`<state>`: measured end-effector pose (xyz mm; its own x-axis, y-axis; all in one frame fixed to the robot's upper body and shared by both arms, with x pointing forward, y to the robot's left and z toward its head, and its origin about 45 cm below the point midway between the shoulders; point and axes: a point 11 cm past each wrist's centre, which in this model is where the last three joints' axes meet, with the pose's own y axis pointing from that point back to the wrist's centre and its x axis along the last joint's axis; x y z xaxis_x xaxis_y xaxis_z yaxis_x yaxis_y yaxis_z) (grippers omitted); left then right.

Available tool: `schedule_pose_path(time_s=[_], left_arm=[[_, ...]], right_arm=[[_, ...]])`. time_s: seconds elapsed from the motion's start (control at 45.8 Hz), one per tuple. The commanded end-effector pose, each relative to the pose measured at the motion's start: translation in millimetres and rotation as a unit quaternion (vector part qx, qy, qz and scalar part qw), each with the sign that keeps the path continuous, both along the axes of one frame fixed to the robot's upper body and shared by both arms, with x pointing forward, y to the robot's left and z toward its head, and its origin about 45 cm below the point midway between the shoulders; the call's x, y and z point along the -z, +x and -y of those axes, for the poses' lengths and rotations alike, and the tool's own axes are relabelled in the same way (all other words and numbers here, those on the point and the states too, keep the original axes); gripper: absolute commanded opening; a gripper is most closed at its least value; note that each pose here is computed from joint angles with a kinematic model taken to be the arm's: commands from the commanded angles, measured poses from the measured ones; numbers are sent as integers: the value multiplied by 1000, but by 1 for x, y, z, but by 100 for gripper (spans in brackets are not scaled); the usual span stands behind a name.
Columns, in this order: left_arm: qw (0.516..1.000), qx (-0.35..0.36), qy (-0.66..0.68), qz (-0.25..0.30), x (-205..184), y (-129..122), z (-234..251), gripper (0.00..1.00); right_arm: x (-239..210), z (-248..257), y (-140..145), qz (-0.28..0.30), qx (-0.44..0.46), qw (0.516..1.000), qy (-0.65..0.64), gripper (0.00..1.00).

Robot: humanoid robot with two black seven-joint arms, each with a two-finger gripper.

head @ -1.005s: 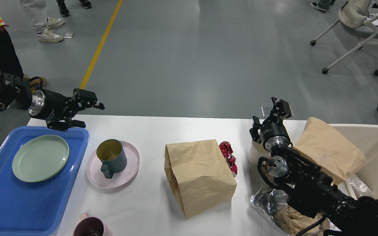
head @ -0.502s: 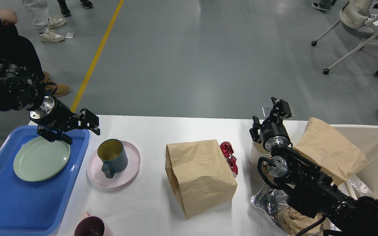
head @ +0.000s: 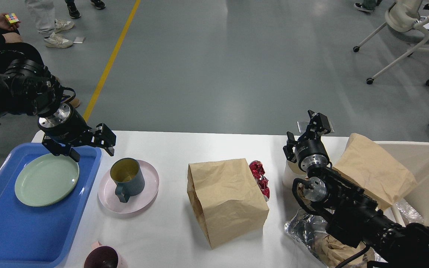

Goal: Tidy desktop
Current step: 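Lower the left gripper onto the teal mug on the pink plate and grasp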

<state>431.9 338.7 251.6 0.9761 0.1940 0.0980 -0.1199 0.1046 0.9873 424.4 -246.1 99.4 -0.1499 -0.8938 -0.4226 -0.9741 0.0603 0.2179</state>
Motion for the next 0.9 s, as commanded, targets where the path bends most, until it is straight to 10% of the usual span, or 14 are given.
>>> schedule_pose_path(time_s=[0.0,0.874], left_arm=[[1000,8,20,-12,8,-2,7,96],[998,4,51,45,78,0,20,96]], right_arm=[[0,0,0,0,0,1000,0,100],[0,0,0,0,0,1000,0,100]])
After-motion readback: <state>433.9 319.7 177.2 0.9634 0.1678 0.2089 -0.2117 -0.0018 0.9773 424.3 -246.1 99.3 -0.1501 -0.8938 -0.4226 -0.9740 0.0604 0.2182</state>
